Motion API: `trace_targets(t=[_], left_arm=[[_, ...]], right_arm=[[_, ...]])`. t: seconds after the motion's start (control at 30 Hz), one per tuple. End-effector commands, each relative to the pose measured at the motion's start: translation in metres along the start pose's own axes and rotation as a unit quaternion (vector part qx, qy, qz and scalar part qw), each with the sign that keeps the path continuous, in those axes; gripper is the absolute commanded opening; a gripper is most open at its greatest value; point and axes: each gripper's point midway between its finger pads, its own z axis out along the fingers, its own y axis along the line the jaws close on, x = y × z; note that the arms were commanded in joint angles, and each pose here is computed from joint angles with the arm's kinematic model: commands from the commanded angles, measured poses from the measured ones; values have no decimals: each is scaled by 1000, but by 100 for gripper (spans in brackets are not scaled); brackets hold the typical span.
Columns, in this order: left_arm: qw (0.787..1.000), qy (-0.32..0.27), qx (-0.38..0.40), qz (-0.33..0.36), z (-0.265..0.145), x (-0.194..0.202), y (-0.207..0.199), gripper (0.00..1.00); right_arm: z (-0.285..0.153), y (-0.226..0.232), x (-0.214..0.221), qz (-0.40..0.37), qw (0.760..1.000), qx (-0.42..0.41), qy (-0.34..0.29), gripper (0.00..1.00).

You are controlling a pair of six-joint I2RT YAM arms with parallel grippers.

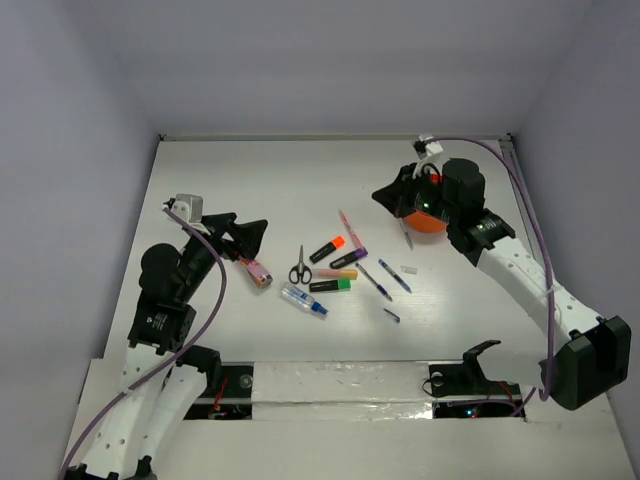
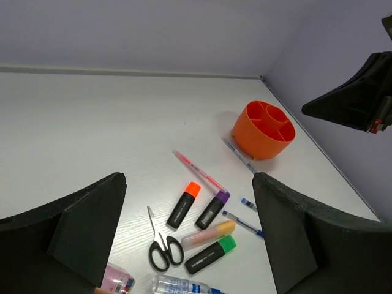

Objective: Sort the stationery into containers
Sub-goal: Pick up the stationery from the center of the board.

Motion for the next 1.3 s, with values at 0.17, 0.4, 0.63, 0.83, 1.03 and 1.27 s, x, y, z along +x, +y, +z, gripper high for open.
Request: trace_targets(t=[0.17, 0.4, 0.63, 0.83, 1.03, 1.27], left_arm=[[998, -54, 8, 20, -7, -37, -9, 80], [996, -85, -15, 26, -17, -49, -5, 53], [992, -113, -46, 31, -29, -64, 1, 7], [976, -168, -137, 19, -54, -87, 26, 0], [967, -187, -173, 11, -68, -92, 36, 12], [971, -185, -150, 17, -66, -92, 28, 54]], right_arm=[[42, 74, 15, -56, 993, -96, 39, 1], [92, 124, 53, -84, 984, -129, 95, 0], [134, 151, 73, -96, 977, -144, 128, 20], [174, 175, 123, -106, 964, -155, 186, 63], [222, 185, 173, -135, 953, -133, 236, 85], [278, 160, 198, -183, 951, -67, 241, 92]])
